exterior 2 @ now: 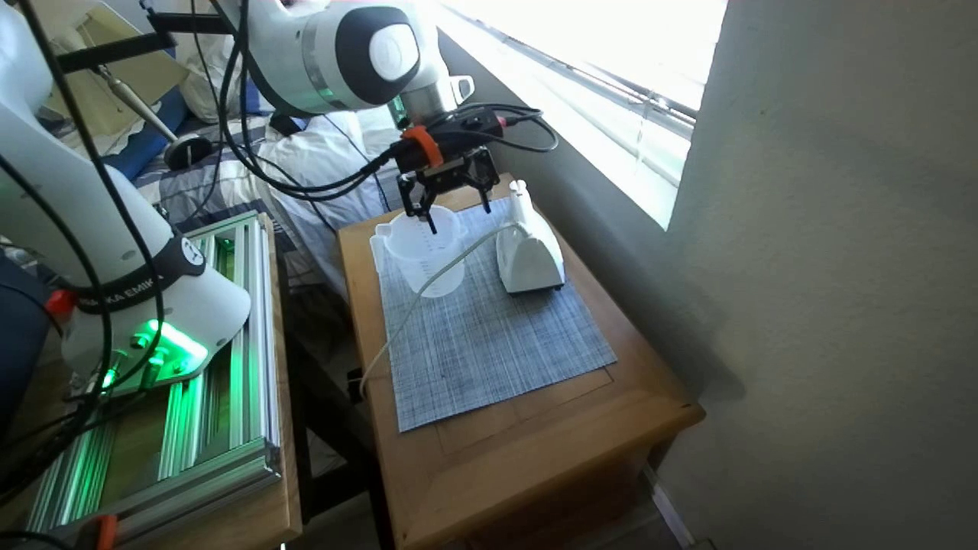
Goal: Turn the plastic jar over
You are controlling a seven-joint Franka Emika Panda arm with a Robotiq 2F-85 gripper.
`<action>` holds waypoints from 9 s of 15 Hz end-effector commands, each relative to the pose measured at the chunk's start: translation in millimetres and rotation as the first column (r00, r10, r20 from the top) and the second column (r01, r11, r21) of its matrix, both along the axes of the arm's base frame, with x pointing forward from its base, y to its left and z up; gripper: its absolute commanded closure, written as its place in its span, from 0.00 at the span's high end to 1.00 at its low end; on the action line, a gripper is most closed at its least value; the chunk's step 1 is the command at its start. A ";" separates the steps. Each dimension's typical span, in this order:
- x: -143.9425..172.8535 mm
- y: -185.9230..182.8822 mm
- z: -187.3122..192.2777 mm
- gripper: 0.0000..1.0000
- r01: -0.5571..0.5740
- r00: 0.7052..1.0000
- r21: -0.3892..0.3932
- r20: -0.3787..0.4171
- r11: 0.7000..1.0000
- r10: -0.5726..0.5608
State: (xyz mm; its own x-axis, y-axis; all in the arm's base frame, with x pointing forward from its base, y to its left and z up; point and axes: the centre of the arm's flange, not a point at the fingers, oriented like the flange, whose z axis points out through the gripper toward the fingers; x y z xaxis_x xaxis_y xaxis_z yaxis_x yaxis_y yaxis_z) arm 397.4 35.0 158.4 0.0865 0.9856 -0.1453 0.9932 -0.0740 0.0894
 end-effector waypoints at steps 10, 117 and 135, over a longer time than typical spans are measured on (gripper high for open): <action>2.9 52.8 -22.9 0.83 -0.249 0.967 0.024 -0.047 0.968 0.250; -72.7 -50.5 62.5 1.00 0.399 0.901 0.287 -0.302 0.871 -0.312; -63.4 -75.4 26.6 1.00 0.688 0.700 0.227 -0.460 0.690 -0.547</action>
